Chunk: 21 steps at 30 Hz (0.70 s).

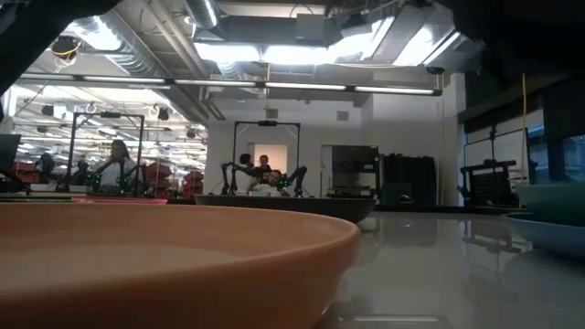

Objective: Stack plastic plates
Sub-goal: Stack the black plate on top of the dark green plate

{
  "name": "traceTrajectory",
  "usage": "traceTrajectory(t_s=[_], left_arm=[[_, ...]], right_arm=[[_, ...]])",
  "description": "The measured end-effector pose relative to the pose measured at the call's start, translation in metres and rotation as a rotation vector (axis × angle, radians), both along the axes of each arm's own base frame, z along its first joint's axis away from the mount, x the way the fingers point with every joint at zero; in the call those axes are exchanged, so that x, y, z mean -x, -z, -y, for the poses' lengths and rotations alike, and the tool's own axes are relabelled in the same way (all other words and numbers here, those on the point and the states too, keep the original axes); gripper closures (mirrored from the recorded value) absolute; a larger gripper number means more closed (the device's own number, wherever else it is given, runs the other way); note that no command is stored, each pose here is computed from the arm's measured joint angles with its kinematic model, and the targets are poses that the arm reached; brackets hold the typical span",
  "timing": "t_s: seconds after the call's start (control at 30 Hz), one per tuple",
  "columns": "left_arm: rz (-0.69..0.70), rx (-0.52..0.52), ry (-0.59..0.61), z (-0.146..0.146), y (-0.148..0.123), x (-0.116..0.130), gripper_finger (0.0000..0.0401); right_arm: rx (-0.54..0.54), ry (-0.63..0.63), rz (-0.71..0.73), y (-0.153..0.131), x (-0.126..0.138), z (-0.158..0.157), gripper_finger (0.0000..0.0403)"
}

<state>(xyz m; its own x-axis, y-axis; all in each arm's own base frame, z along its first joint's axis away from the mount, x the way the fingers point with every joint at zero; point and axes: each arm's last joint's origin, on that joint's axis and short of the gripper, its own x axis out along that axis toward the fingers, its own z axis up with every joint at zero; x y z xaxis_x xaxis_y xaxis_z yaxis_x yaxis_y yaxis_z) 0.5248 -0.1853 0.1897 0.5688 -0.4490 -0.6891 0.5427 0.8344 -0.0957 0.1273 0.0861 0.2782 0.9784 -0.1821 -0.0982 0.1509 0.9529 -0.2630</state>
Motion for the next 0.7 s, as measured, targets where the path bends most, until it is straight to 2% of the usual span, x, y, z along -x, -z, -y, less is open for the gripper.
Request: traceTrajectory(t_s=[0.1,0.37,0.7], left_arm=[[-0.066,-0.016,-0.016,0.001,-0.009,0.010,0.0286],[-0.124,-0.087,-0.035,0.013,-0.037,0.034,0.0285],[-0.106,-0.174,-0.059,0.020,-0.073,0.059,0.0285]], right_arm=[[0.000,0.000,0.000,0.000,0.000,0.000,0.0402],[-0.009,0.000,0.003,0.000,0.000,0.000,0.0402],[-0.040,-0.071,-0.054,0.009,-0.007,-0.008,0.0402]])
